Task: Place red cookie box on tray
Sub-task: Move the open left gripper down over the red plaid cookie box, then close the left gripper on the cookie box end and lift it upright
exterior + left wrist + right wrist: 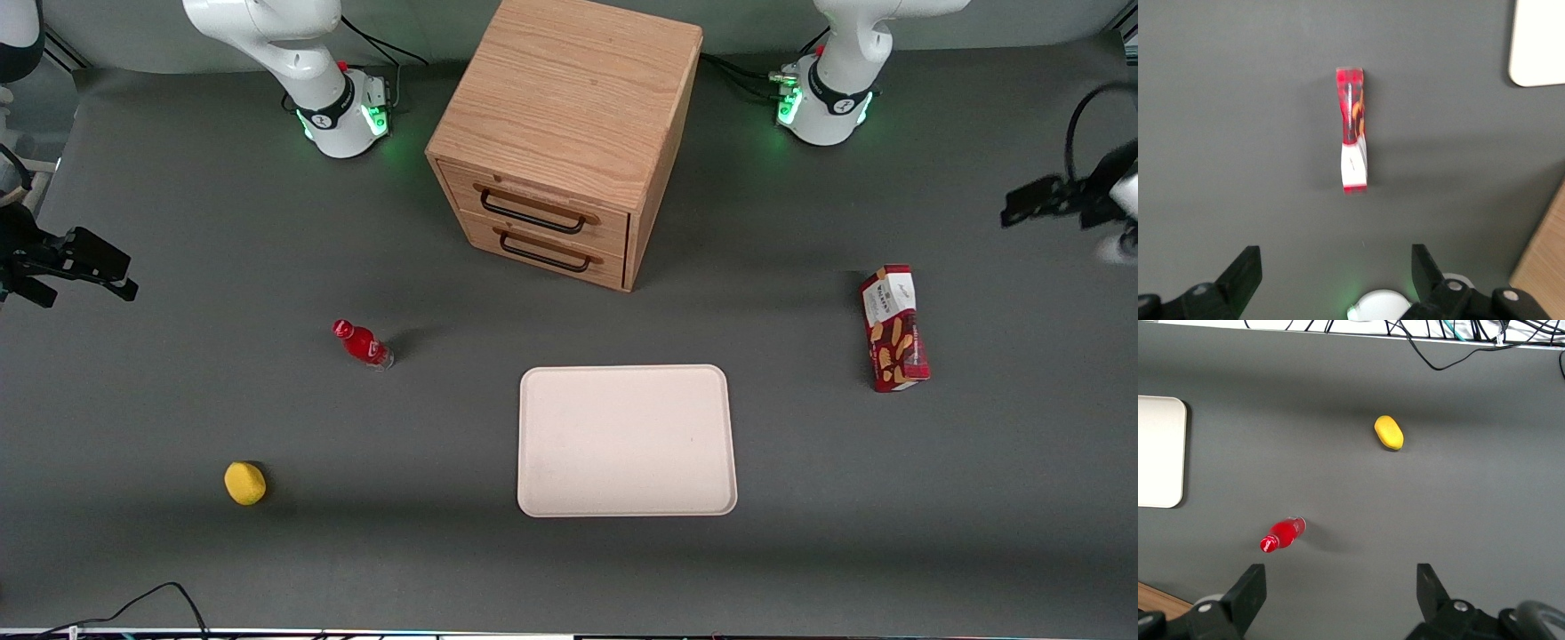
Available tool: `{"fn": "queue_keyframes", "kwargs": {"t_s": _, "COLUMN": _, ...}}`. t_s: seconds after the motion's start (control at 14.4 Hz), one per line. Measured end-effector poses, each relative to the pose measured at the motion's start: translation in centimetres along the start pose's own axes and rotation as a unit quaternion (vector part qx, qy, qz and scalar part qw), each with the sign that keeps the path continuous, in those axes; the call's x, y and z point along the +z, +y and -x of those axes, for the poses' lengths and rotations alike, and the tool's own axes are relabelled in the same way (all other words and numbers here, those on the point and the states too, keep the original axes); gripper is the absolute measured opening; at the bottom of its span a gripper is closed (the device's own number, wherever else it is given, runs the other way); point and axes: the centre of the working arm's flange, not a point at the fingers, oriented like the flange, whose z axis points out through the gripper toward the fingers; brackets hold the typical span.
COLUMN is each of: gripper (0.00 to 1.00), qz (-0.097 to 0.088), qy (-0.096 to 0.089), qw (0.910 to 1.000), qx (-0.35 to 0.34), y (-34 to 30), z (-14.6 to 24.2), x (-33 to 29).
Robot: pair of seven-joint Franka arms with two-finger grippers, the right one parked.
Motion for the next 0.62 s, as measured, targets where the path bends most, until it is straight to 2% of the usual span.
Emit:
{"fn": "queue_keyframes", "kwargs": {"t_s": 0.14, "gripper": 1.0, "qz": -0.003, "qy": 0.006, "qw": 0.9999, "qx": 0.015, "y": -0.2, "z": -1.6, "x": 8.4}}
{"fn": "queue_keyframes", "kwargs": {"t_s": 0.28, "gripper": 1.0, "qz": -0.007, "qy": 0.02, "qw": 0.9994, "qx": 0.028, "y": 0.0, "z": -2.1, "x": 15.9}}
{"fn": "queue_keyframes", "kwargs": {"t_s": 0.49, "gripper": 1.0, "qz": -0.019, "qy": 0.042, "qw": 0.9979, "qx": 0.046, "y": 0.2, "z": -2.8, "x": 24.0}}
{"fn": "queue_keyframes", "kwargs": {"t_s": 0.62, "gripper": 0.8, "qz": -0.024, "qy": 0.051, "qw": 0.9969, "qx": 0.053, "y": 0.2, "z": -3.2, "x": 27.8}}
